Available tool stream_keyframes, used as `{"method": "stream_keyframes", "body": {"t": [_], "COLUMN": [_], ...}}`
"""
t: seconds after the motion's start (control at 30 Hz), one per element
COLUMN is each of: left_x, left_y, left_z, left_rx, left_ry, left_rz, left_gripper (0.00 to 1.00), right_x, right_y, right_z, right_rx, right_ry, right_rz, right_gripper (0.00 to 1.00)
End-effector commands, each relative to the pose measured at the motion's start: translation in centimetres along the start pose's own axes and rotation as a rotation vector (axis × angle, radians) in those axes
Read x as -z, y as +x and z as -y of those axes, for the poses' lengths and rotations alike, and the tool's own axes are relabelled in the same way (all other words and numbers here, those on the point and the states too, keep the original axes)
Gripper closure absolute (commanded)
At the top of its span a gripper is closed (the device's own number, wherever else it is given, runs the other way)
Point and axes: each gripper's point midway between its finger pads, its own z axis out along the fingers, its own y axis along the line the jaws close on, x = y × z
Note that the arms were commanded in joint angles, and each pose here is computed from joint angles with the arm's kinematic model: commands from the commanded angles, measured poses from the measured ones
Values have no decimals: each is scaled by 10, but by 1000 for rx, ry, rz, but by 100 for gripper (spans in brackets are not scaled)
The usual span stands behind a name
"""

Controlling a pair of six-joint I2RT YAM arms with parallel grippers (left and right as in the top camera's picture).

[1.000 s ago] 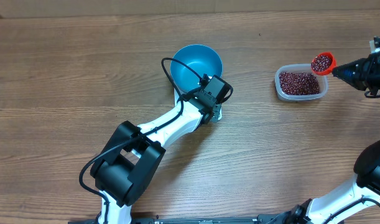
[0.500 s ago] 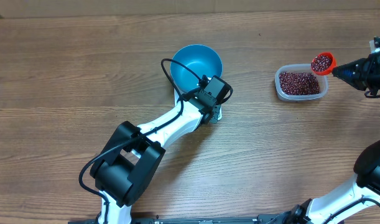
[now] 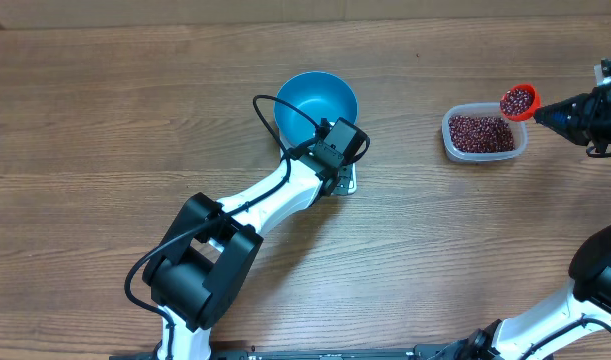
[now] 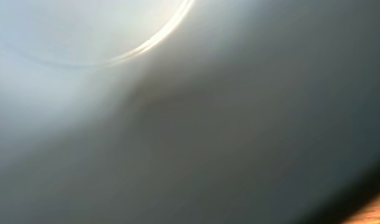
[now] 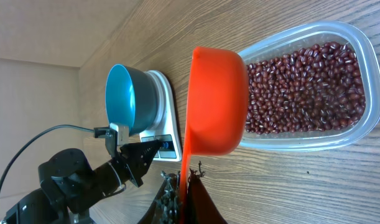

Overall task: Scoop item into bowl and weigh 150g on scale
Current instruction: 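Lift the left gripper away from the scale and pull back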

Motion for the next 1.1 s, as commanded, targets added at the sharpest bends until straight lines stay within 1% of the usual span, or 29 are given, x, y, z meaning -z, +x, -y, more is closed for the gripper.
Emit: {"method": "stream_keyframes", "body": {"t": [0.0, 0.1, 0.2, 0.27, 0.4, 0.5, 0.7, 0.8, 0.93, 1.07], "left_x": [-6, 15, 45, 66, 117, 147, 217, 241, 250, 238], "left_y": [10, -4, -25, -39, -53, -57, -66, -62, -47, -27], "left_z": [2, 4, 10, 19, 50, 52, 21, -2, -24, -30], "left_rx": [-50, -70, -87, -110, -229, -265, -253, -251, -260, -281], "left_ry": [9, 19, 47, 93, 279, 325, 323, 270, 188, 167], "left_rz": [-51, -30, 17, 53, 115, 156, 265, 292, 265, 191], "left_gripper": [96, 96, 96, 96, 96, 96, 96, 96, 96, 95], "right_x": [4, 4, 4, 4, 4, 4, 4, 4, 4, 4], "right_y": [0, -1, -1, -1, -1, -1, -2, -2, -2, -2], "right_z": [-7, -7, -7, -6, -6, -6, -5, -5, -5, -5], "right_rx": [28, 28, 29, 30, 32, 32, 36, 37, 37, 36], "right_ry": [-7, -7, -6, -2, 1, 1, 3, 3, 3, 3], "right_rz": [16, 16, 17, 17, 16, 16, 20, 20, 20, 20], "right_gripper": [96, 96, 96, 96, 96, 96, 96, 96, 96, 96]}}
